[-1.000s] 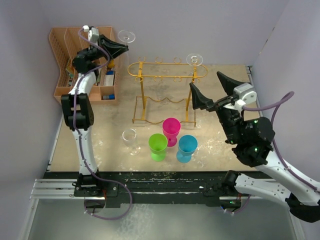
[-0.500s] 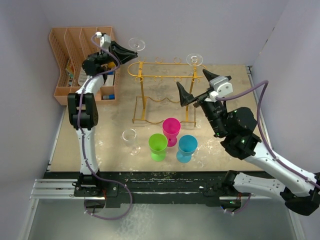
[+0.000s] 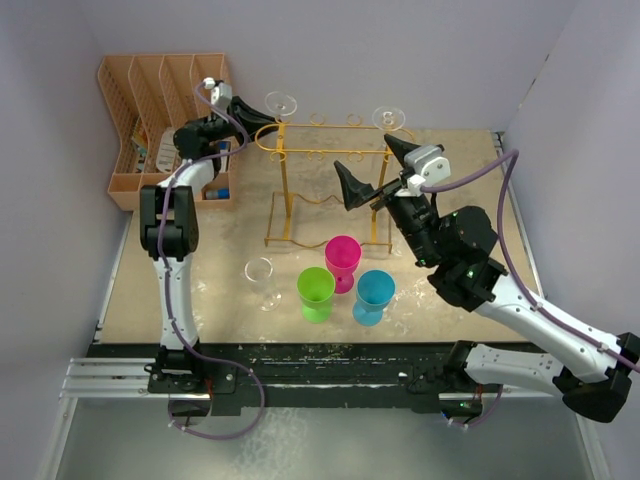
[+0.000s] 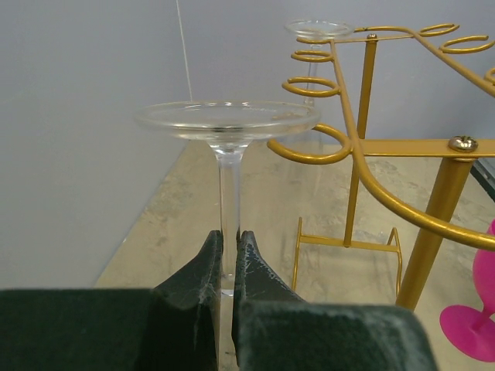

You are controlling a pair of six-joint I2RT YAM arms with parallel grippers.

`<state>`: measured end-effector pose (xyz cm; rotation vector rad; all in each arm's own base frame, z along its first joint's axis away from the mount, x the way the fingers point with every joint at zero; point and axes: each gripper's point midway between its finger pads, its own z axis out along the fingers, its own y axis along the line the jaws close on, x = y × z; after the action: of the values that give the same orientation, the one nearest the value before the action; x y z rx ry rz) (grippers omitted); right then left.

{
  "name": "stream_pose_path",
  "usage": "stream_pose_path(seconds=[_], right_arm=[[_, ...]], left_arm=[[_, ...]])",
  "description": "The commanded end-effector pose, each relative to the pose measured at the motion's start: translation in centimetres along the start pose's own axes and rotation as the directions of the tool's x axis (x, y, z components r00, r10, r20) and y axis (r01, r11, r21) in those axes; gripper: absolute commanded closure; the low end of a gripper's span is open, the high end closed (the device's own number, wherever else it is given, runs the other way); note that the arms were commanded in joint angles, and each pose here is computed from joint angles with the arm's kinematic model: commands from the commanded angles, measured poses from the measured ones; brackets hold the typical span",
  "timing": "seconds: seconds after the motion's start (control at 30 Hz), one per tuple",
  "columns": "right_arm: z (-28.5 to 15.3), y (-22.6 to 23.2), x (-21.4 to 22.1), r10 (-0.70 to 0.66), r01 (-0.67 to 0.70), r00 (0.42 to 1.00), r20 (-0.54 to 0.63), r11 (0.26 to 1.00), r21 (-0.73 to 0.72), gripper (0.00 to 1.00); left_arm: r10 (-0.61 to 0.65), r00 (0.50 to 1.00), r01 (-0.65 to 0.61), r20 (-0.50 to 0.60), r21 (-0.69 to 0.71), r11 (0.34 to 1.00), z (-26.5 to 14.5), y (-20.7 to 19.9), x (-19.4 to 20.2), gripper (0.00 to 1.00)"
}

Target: Place the wine glass upside down on the wine glass rack

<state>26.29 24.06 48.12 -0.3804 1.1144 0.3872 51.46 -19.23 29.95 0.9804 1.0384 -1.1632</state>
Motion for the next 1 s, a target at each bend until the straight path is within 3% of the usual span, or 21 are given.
stream_pose_path(seconds=[0.0, 0.53, 0.97], right_arm=[[0.1, -0.5, -4.1, 0.074, -0.075, 0.99, 0.124, 0.997, 0.005, 0.0], [0.7, 0.1, -3.2, 0.083, -0.083, 0.99, 0.11, 0.997, -0.005, 0.0], [1.7, 1.4, -2.2, 0.087, -0.084, 0.994, 0.071, 0.996, -0.041, 0.0]], left_arm=[[0.253, 0.967, -0.254, 0.027, 0.049, 0.966, 0.7, -2.8, -5.0, 1.0], [0.325, 0.945, -0.327, 0.031, 0.058, 0.943, 1.2, -4.4, -6.0, 1.0], [0.342, 0.939, -0.344, 0.044, 0.063, 0.937, 1.8, -3.4, -5.2, 1.0]])
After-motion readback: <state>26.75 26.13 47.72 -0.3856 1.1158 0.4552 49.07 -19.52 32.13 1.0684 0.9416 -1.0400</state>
